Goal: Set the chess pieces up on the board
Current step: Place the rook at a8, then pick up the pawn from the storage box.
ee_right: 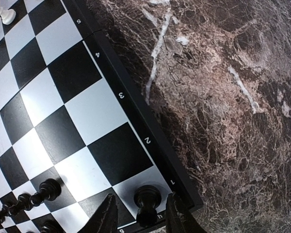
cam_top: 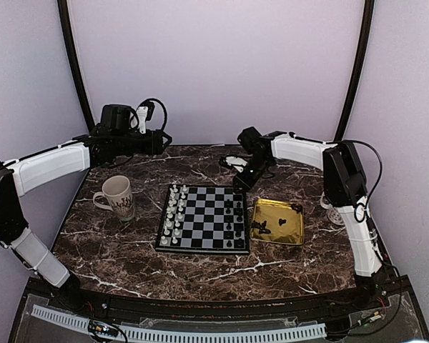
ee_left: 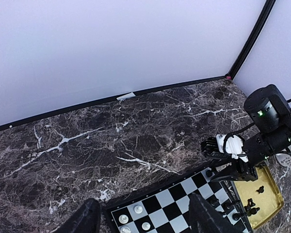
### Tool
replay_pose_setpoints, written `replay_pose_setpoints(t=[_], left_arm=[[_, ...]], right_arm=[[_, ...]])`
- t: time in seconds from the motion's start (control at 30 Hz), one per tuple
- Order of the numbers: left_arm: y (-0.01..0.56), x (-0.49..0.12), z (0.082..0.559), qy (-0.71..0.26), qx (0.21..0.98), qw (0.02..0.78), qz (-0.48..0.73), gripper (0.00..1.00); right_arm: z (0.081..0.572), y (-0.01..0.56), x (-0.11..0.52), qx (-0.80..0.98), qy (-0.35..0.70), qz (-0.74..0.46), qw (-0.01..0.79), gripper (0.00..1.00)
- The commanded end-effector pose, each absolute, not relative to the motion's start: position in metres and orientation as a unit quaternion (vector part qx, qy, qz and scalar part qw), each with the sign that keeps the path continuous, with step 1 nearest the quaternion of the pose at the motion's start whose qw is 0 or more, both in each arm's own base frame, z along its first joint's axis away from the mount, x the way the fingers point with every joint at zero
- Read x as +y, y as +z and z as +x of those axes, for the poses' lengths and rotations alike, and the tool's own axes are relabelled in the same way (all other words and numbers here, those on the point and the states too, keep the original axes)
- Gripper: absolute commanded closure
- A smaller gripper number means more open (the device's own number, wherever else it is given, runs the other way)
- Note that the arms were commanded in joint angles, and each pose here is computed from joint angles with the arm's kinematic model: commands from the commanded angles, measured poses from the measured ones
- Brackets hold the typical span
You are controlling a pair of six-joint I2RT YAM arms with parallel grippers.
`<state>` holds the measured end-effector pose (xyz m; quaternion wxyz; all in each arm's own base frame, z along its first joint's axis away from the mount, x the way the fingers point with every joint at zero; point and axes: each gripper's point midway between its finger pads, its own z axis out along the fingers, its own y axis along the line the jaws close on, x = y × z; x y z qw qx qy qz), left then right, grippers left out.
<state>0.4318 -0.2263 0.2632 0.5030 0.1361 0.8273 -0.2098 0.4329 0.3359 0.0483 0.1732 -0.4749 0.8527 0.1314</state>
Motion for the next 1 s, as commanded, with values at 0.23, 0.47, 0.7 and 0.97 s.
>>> replay_pose_setpoints(t=[0.23, 0.47, 0.7, 0.97], left_arm=[[0.259, -0.235, 0.430, -0.228, 0.825, 0.494, 0.151, 0.36], [0.258, -0.243, 0.428, -0.243, 0.823, 0.487, 0.163, 0.36], [0.250, -0.257, 0.423, -0.257, 0.822, 0.473, 0.185, 0.36], [0.240, -0.289, 0.405, -0.258, 0.813, 0.457, 0.254, 0.37]], right_arm=[[0.415, 0.149, 0.304, 0.838, 0.124, -0.468, 0.252, 0.63], [0.388, 0.131, 0.244, 0.862, 0.107, -0.443, 0.224, 0.64], [0.356, 0.106, 0.203, 0.864, 0.091, -0.458, 0.186, 0.68], [0.337, 0.084, 0.176, 0.864, 0.051, -0.476, 0.155, 0.71]])
